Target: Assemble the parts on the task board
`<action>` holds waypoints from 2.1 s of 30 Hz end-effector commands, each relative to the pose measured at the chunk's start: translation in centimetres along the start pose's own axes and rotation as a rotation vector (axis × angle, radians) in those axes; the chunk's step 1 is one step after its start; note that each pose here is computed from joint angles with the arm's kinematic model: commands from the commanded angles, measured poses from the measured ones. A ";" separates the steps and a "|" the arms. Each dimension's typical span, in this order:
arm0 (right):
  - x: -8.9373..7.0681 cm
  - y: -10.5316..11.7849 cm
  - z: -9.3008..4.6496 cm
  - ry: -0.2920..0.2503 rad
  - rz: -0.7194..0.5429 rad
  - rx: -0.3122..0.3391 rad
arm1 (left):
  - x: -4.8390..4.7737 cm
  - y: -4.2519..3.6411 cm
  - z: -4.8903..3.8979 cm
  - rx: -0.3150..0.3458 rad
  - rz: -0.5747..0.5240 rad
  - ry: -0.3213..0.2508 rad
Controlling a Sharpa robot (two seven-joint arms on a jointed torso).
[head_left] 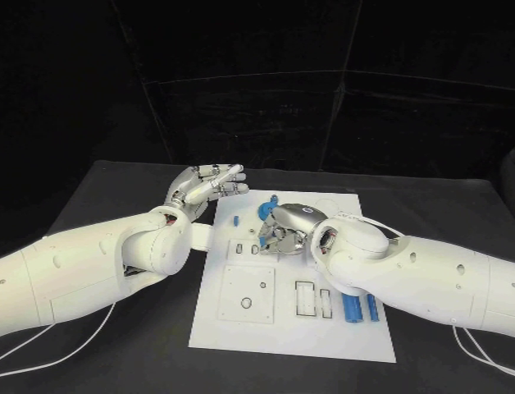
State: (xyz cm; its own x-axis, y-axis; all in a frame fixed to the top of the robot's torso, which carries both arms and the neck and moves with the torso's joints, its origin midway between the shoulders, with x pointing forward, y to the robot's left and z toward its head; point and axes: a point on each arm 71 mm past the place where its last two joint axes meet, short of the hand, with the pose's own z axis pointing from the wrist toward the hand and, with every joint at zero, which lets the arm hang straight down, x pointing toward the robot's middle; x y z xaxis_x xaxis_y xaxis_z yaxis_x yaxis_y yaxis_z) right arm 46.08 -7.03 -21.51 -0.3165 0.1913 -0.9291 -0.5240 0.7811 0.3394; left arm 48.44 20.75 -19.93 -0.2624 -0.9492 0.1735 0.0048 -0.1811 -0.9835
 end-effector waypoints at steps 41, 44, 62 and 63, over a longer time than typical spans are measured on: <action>0.9 0.2 -0.1 0.075 -0.085 0.005 | 0.09 -0.06 0.19 0.003 -0.007 0.012; 0.9 0.2 -0.1 0.071 -0.085 0.005 | 0.08 -0.06 0.19 0.003 -0.007 0.012; 0.0 0.7 -0.2 -0.061 -0.036 -0.029 | 0.03 -0.06 0.19 0.003 -0.008 0.013; 0.0 0.8 -0.3 -0.074 -0.031 -0.038 | 0.02 -0.06 0.19 0.003 -0.007 0.013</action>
State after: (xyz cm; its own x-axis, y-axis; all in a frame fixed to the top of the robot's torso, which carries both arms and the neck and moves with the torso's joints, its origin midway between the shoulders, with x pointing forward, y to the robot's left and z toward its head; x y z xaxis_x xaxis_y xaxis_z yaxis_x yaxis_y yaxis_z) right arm 45.46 -6.66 -21.87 -0.2912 0.1471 -0.9453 -0.5505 0.7823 0.2914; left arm 48.60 20.81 -20.02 -0.2617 -0.9492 0.1748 0.0013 -0.1815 -0.9834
